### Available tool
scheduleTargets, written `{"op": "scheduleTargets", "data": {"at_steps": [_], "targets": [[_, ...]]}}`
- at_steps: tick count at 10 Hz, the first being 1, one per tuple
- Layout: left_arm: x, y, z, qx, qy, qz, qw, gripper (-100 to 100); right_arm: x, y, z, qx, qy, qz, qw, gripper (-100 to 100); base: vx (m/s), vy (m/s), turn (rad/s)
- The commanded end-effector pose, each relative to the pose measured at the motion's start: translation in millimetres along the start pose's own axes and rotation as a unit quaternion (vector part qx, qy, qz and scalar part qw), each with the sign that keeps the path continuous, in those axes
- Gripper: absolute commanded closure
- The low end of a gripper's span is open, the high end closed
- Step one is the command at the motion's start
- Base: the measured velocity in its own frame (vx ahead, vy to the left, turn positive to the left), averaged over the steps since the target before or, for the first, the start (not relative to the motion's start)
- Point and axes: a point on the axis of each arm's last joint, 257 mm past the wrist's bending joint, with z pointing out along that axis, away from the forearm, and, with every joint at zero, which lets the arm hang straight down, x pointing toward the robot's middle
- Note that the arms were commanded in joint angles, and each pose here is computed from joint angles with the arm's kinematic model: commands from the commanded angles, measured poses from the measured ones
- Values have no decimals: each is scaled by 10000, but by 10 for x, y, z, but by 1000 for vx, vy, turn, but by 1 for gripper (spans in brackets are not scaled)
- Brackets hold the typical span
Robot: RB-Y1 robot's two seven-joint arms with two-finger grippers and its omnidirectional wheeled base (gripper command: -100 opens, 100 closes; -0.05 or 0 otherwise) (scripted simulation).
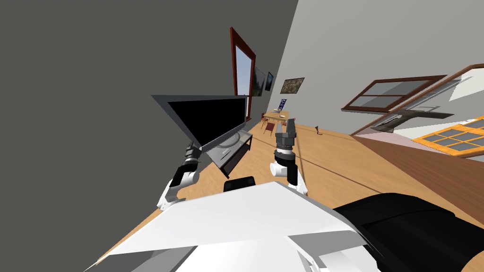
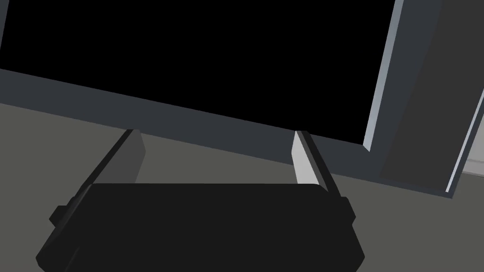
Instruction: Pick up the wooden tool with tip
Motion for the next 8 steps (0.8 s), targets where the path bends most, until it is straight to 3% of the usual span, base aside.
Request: {"op": "scheduleTargets", "data": {"at_steps": [1,5,6,7,8], "targets": [[-84,239,19,-347,-103,-119,9993,-100,0,0,0,0,0,0,10000,0,51,-26,-39],[-254,684,47,-1014,-315,-339,9938,-100,0,0,0,0,0,0,10000,0,54,-44,-42],[-324,855,56,-1279,-408,-451,9899,-100,0,0,0,0,0,0,10000,0,46,-25,-51],[-338,904,43,-1340,-428,-452,9890,-100,0,0,0,0,0,0,10000,0,45,-24,-27],[-405,1078,41,-1619,-526,-566,9838,-100,0,0,0,0,0,0,10000,0,51,-30,-45]]}}
